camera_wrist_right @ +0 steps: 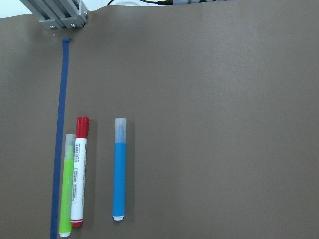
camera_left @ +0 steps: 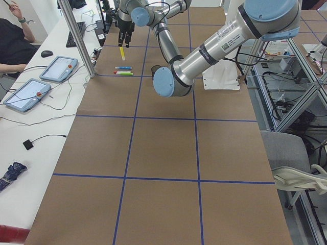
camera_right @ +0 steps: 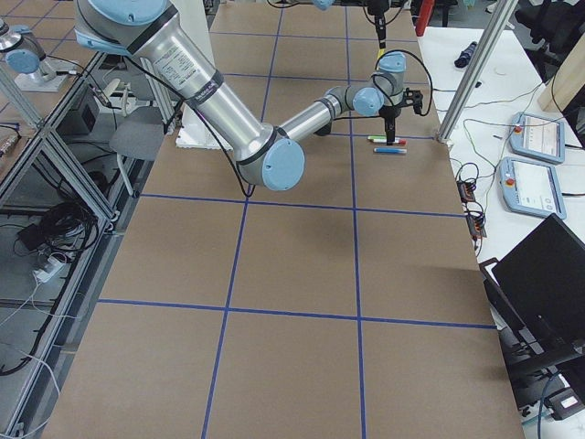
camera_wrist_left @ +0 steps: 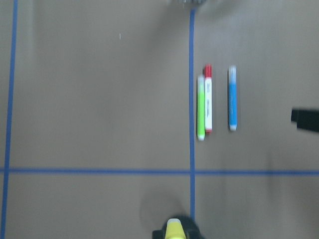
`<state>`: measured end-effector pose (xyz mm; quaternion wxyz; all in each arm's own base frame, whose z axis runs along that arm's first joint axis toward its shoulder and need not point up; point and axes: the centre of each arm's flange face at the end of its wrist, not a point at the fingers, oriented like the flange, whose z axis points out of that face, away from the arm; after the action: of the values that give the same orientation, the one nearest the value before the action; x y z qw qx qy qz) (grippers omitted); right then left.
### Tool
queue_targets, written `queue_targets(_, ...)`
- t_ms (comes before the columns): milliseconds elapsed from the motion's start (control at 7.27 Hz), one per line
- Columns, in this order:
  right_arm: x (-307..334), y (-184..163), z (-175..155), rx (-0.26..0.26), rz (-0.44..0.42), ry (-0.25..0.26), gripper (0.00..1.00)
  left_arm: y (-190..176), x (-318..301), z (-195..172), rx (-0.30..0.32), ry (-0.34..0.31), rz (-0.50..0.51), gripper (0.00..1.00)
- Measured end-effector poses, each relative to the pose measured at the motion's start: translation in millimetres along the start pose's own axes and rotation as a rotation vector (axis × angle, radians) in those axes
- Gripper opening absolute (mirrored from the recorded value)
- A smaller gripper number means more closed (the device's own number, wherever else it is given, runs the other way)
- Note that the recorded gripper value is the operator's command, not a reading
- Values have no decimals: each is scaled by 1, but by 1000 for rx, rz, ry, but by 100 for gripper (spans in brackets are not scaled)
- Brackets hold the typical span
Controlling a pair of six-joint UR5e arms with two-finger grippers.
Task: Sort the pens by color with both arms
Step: 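Lift the yellow highlighter out of the cup with the left gripper, then lay the yellow highlighter beside the green highlighter and release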
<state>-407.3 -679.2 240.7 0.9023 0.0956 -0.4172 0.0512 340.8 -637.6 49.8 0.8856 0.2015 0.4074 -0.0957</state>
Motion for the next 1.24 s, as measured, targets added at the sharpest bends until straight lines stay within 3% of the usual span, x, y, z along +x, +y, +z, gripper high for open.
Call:
queue_targets(275, 7, 1, 5, -6, 4, 7, 100, 15, -15, 38, 232, 4, -78, 0)
queue_targets(688, 14, 3, 8, -10, 7, 12, 100, 78, 6, 136, 577, 64, -266, 0)
queue_targets(963, 18, 4, 11, -8, 7, 11, 100, 101, 5, 185, 733, 43, -342, 0)
queue_targets(1238, 19, 3, 11, -7, 7, 11, 100, 121, 7, 218, 827, 39, -449, 0)
